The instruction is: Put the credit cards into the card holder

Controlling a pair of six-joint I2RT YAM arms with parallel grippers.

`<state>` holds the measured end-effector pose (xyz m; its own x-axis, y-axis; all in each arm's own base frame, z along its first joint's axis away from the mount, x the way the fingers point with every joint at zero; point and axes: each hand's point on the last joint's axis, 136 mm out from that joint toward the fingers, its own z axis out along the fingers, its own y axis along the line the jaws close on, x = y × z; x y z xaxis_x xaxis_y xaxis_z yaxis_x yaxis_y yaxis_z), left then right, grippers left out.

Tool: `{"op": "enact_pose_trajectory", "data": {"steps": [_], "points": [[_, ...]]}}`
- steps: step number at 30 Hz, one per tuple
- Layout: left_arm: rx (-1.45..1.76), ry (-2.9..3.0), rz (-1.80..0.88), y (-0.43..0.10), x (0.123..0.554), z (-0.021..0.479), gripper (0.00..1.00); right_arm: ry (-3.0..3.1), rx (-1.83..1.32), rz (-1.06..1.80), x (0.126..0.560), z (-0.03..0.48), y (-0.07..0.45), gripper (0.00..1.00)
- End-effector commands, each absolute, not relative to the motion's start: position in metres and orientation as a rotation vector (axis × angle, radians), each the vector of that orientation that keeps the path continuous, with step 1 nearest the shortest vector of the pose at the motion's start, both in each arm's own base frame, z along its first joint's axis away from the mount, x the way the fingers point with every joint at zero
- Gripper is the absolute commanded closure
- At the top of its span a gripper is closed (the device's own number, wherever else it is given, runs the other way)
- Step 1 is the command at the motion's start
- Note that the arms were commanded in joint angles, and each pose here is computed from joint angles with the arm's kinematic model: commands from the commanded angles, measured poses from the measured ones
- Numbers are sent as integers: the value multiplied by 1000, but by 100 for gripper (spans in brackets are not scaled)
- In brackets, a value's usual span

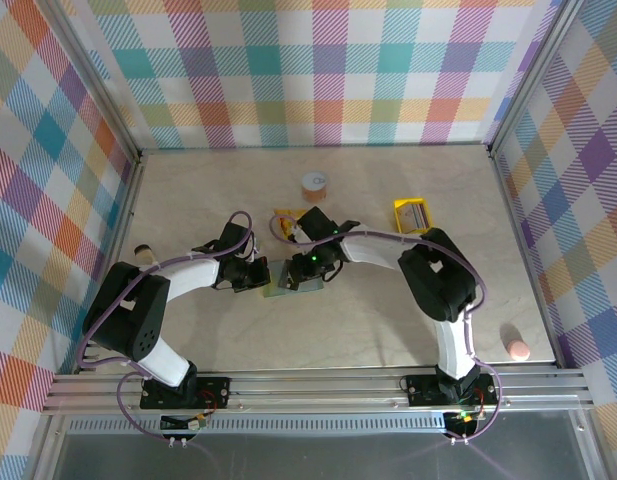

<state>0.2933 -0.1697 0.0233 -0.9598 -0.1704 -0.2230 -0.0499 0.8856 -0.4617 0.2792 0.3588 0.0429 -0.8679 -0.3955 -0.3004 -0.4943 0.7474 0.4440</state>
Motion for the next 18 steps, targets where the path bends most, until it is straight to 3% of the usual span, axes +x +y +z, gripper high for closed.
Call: {"op": "enact_pose_trajectory", "data": {"steps": [1,9,18], "points": [[-155,2793,-653,-165,293,25,100,2700,-400,854,295,71,359,73],[-141,2790,-672,-167,292,25,100,2720,-18,817,302,64,352,64],[-131,2792,-679,-168,292,25,100,2682,16,800,318,64,369,70]]}}
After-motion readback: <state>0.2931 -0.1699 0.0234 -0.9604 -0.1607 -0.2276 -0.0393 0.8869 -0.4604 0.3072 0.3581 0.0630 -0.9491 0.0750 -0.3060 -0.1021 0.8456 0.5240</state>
